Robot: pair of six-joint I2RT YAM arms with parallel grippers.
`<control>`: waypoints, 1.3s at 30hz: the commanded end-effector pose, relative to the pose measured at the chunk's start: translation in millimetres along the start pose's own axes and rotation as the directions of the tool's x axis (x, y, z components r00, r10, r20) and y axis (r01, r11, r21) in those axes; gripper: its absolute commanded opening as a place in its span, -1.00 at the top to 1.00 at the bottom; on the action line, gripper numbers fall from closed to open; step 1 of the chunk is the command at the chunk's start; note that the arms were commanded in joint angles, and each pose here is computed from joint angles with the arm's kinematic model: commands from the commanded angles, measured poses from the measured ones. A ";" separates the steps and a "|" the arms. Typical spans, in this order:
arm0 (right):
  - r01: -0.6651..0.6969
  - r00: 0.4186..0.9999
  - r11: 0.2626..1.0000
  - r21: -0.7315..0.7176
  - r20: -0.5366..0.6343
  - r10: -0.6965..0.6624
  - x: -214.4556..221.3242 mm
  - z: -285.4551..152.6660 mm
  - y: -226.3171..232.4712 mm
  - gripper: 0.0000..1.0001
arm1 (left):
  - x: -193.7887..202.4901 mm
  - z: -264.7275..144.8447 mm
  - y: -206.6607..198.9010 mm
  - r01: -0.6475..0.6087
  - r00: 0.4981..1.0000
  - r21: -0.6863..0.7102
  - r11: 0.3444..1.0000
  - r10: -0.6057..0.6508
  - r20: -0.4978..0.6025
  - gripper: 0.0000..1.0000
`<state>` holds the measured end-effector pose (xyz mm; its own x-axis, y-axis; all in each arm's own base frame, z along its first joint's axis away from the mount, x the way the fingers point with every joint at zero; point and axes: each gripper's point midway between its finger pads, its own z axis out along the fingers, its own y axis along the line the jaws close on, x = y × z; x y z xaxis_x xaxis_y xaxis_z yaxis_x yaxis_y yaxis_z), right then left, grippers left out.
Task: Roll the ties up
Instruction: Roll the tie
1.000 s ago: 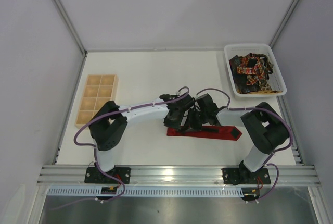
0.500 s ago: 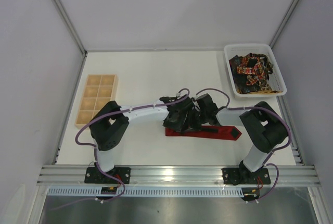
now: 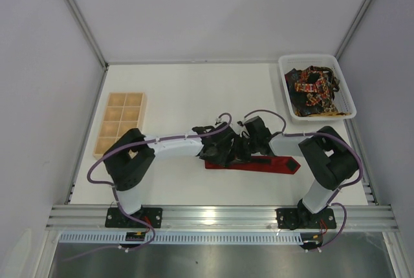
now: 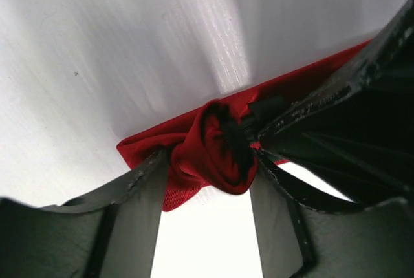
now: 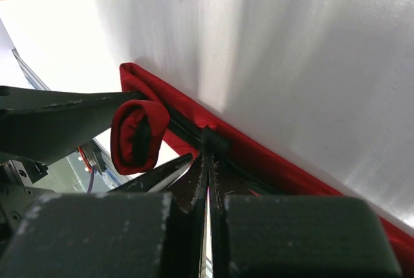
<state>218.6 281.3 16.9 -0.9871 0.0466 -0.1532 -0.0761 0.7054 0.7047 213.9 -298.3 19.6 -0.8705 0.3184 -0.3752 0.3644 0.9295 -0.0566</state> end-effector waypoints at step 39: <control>-0.054 0.981 0.976 -0.209 -0.195 0.012 -16.1 5.5 49.9 -0.20 | 17.4 -5.2 4.9 0.008 0.983 0.146 0.989 -0.035 0.182 -0.34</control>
<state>235.8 312.6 49.7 -0.9979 -0.0610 -0.0225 -0.0532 0.5676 0.8216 205.0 -291.9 23.8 -0.8051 0.2269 -0.5480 0.3918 0.8971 -0.2043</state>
